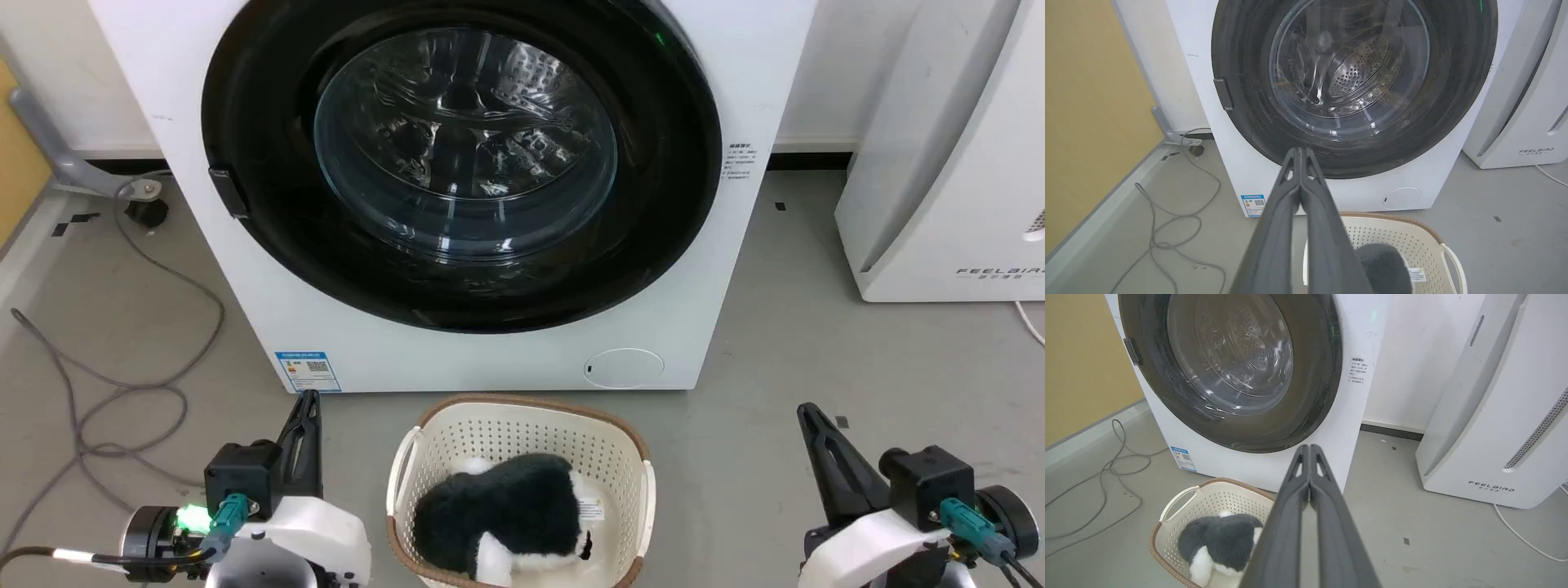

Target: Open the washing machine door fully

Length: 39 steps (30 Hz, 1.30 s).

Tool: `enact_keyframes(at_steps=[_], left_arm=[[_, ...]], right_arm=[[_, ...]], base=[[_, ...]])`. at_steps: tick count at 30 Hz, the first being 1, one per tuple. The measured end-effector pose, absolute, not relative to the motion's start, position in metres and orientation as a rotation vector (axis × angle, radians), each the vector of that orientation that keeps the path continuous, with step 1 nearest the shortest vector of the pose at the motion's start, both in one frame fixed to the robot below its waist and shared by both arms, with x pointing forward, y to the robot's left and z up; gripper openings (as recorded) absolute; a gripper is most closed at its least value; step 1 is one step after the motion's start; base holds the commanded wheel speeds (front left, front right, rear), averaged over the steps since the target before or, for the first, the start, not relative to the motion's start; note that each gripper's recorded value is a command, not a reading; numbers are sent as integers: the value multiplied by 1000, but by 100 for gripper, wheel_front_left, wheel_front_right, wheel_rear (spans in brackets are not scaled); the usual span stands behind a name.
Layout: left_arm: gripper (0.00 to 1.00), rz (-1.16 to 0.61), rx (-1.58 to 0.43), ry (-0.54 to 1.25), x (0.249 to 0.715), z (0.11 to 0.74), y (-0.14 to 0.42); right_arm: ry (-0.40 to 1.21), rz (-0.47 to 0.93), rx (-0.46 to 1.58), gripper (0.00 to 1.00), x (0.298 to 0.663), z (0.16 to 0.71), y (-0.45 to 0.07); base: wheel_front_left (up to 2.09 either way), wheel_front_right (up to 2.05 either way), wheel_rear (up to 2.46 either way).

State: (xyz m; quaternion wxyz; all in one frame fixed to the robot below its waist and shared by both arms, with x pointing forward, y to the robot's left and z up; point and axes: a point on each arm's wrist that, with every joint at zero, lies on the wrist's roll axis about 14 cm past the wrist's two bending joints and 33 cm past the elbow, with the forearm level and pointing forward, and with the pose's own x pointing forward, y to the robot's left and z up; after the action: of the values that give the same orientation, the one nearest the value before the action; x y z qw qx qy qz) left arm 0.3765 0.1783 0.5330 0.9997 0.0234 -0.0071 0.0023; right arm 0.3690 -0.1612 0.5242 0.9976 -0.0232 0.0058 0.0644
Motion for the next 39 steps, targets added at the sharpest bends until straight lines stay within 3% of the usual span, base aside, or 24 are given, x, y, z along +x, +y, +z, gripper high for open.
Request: enact_keyframes(at_steps=[16, 17, 35, 36, 37, 39], left_arm=[[0, 5, 47, -14, 376, 533, 178], [100, 5, 47, -14, 376, 533, 178], [100, 10, 38, -30, 377, 534, 176], [100, 11, 37, -34, 377, 534, 176], [100, 11, 37, -35, 377, 534, 176], [100, 14, 36, -34, 378, 534, 176]], right_arm=[[12, 129, -46, 0, 369, 524, -161], [12, 129, -46, 100, 369, 524, -161], [-21, 110, 13, 100, 370, 531, -168], [-26, 108, 21, 38, 370, 532, -168], [-31, 108, 29, 0, 370, 532, -169], [-34, 105, 44, 0, 370, 533, -169]], base=[[0, 0, 0], [0, 0, 0], [0, 0, 0], [0, 0, 0], [0, 0, 0], [0, 0, 0]])
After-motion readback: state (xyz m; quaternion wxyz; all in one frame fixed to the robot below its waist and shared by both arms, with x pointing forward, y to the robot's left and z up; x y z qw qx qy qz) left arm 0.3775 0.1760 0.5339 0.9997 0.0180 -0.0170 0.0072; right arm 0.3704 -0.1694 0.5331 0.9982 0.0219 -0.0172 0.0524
